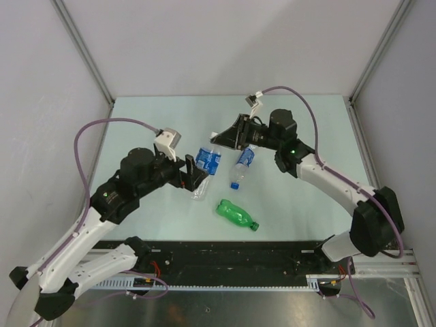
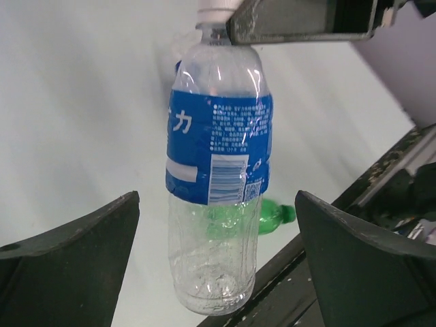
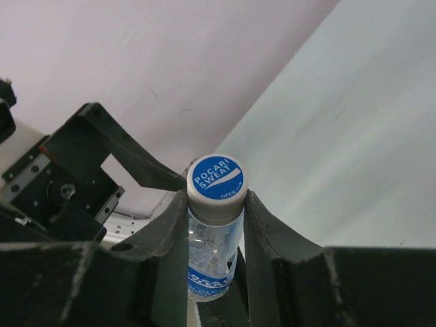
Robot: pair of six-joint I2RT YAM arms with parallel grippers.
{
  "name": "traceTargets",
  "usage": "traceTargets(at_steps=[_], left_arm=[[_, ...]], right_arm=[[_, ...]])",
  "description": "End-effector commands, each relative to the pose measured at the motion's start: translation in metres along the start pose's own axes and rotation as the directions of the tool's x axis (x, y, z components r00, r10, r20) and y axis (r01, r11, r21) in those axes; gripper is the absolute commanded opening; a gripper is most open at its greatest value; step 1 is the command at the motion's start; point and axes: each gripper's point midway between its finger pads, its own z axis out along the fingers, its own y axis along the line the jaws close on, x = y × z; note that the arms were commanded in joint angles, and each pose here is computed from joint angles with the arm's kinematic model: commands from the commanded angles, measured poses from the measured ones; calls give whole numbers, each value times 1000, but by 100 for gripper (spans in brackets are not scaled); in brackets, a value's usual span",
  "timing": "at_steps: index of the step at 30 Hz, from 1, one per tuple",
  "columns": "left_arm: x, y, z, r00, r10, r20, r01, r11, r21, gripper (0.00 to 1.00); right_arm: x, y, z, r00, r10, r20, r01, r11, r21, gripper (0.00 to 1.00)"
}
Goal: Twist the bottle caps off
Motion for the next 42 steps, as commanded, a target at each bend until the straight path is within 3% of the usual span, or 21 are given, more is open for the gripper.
traceTargets(at_steps=[1,13,23,27,33,36,42], left_arm=[[-41,-32,-14,994,-27,106,11,988,154,99],[-26,-70,3,997,-44,61,14,907,421,99],[-14,-94,18,1000,11,7,-12,818,575,97],[-4,-96,23,999,29,-23,-9,801,599,88],[6,-97,26,998,31,-58,11,792,610,53],[4,-95,27,999,27,-46,6,803,596,44],[-8,-86,25,999,29,16,-33,843,537,35]], right_arm=[[-29,48,-25,983,-169,70,174,982,-68,0],[-59,92,-80,954,-259,152,279,952,-124,0],[-58,102,-88,949,-278,150,300,942,-152,0],[-59,103,-89,947,-278,159,302,942,-147,0],[-64,102,-90,944,-278,179,301,946,-120,1],[-67,100,-90,942,-275,191,298,949,-104,17],[-84,98,-98,923,-276,269,292,956,-21,82]])
